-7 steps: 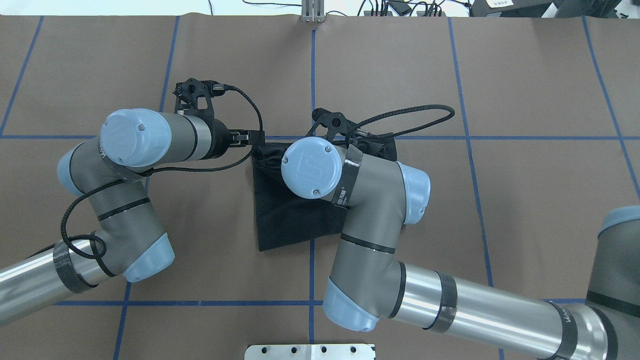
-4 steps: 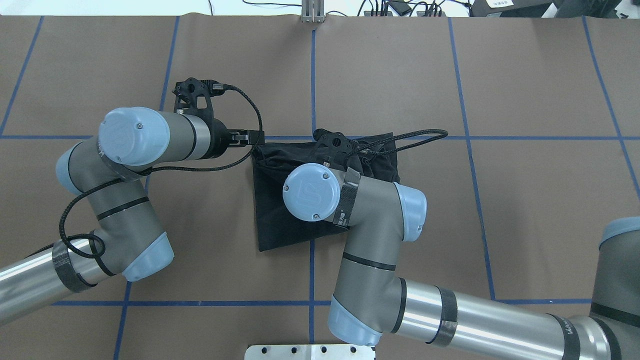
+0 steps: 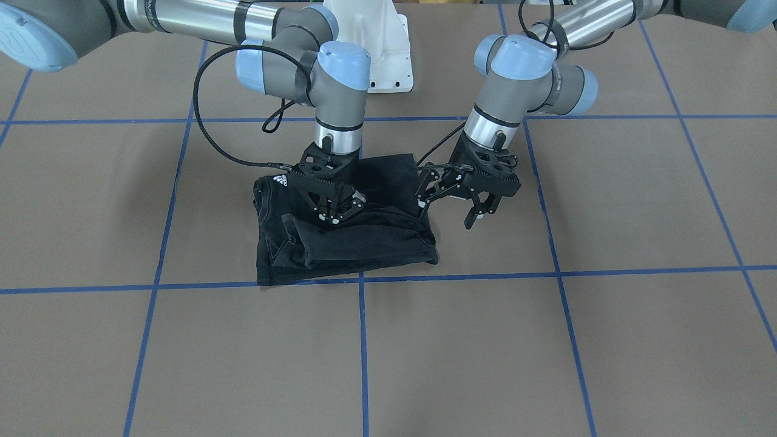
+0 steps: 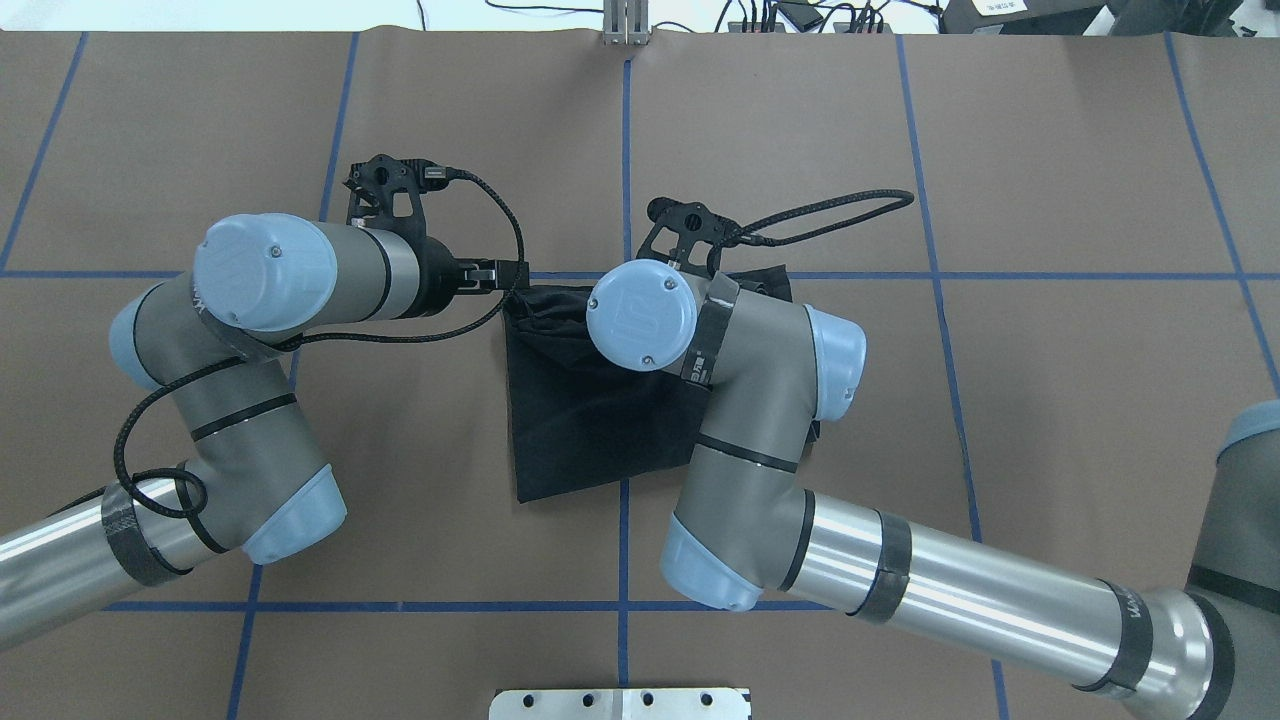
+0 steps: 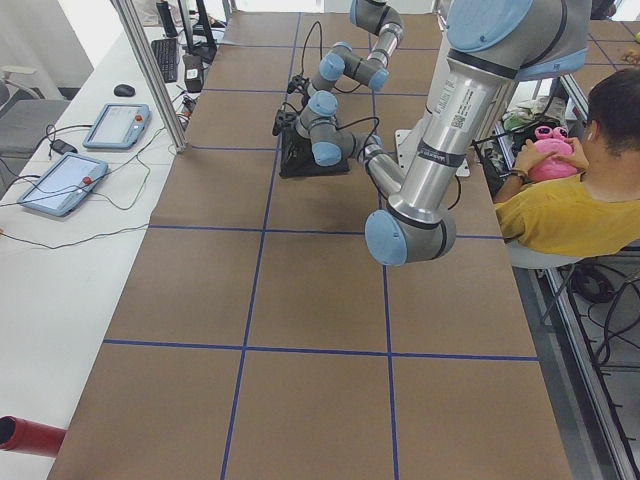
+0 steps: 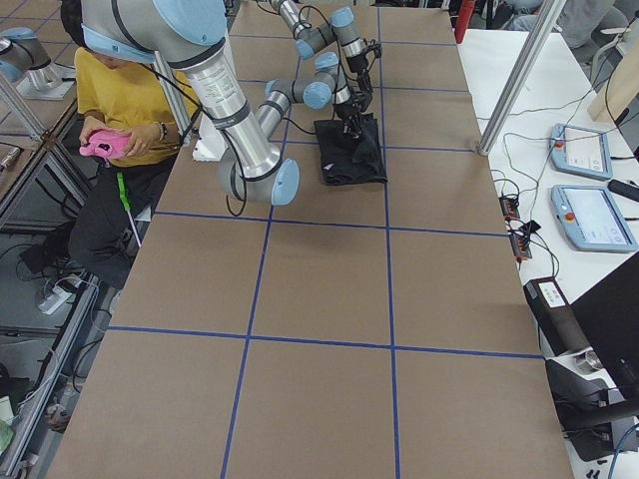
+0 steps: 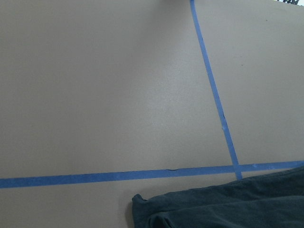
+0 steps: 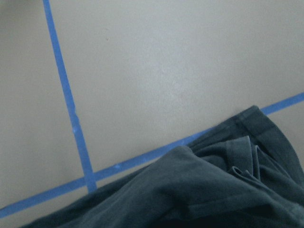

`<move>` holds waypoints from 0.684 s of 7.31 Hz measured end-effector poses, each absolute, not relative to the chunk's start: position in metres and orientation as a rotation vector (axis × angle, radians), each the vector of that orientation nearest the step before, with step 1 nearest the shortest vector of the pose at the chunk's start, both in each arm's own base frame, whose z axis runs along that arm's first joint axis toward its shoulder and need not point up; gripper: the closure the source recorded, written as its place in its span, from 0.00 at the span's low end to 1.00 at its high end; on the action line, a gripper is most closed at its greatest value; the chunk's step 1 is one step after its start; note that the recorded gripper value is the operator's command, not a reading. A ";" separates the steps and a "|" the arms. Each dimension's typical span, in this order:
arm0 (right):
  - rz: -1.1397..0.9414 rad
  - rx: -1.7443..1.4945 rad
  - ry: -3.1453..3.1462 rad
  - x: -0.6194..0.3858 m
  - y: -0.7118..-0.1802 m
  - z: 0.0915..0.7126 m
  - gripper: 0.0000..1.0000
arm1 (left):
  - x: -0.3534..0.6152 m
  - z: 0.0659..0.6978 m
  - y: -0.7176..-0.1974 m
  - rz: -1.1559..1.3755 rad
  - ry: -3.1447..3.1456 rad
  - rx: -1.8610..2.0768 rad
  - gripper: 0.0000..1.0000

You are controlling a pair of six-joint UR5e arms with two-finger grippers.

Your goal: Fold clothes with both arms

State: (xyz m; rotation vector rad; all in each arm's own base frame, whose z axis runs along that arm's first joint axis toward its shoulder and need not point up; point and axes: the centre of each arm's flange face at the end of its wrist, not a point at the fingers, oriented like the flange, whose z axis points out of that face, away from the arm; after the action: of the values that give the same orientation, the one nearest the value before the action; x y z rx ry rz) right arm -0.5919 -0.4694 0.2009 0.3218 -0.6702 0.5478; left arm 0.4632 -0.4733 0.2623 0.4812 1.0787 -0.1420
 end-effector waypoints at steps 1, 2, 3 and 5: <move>0.561 0.339 -0.671 -0.599 -0.495 0.208 1.00 | 0.461 0.260 -0.472 -0.141 1.084 0.484 0.00; 0.575 0.360 -0.681 -0.610 -0.526 0.213 1.00 | 0.459 0.259 -0.470 -0.141 1.087 0.485 0.00; 0.577 0.380 -0.689 -0.616 -0.553 0.209 0.81 | 0.458 0.259 -0.469 -0.139 1.089 0.483 0.00; 0.560 0.365 -0.713 -0.609 -0.580 0.195 0.00 | 0.458 0.257 -0.468 -0.133 1.097 0.476 0.00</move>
State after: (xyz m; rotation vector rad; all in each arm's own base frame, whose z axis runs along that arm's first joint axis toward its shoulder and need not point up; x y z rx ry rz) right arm -0.6090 -0.5802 0.1951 0.3649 -0.7128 0.5604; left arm 0.4576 -0.4676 0.2572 0.4756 1.0968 -0.1331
